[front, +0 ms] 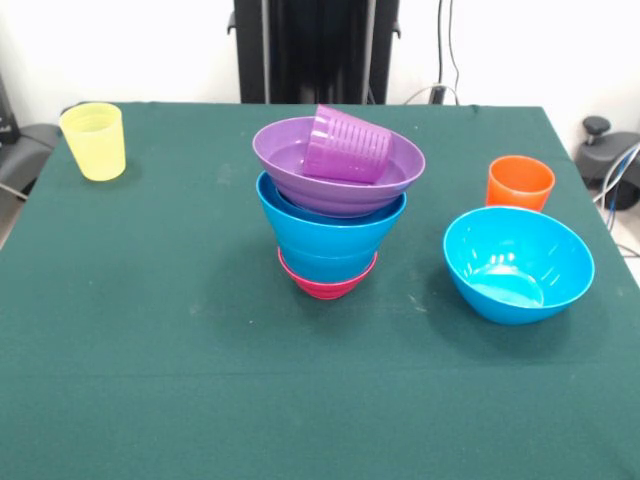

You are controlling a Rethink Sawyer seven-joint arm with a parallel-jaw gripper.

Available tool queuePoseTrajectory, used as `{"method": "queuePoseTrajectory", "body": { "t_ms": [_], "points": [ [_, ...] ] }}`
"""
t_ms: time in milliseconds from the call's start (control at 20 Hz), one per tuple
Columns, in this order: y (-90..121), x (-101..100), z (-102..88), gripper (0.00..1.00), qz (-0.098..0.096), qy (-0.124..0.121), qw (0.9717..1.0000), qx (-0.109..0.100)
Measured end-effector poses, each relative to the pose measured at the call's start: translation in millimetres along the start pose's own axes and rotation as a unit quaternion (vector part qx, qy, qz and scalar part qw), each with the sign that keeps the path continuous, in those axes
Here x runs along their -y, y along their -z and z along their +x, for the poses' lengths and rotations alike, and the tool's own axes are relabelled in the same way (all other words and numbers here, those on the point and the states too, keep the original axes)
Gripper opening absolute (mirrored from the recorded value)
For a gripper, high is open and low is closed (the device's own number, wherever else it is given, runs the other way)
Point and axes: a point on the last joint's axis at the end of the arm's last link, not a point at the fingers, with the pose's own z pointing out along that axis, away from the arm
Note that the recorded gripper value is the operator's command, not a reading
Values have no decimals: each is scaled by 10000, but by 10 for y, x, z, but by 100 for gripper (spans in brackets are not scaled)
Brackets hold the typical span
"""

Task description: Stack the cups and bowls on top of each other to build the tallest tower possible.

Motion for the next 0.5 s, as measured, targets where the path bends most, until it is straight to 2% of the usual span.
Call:
{"method": "queuePoseTrajectory", "body": {
  "t_ms": [100, 150, 250, 400, 500],
  "points": [
    [-49, 132, -15, 100, 3, -79, 10000, -41],
    [-121, 277, -16, 100, 13, -126, 9999, -77],
    [-178, 370, -8, 100, 20, -139, 9998, -108],
    [-346, 561, 38, 100, 27, -80, 9998, -199],
    [-490, 668, 135, 100, 45, 62, 9995, -310]
  ]
}}
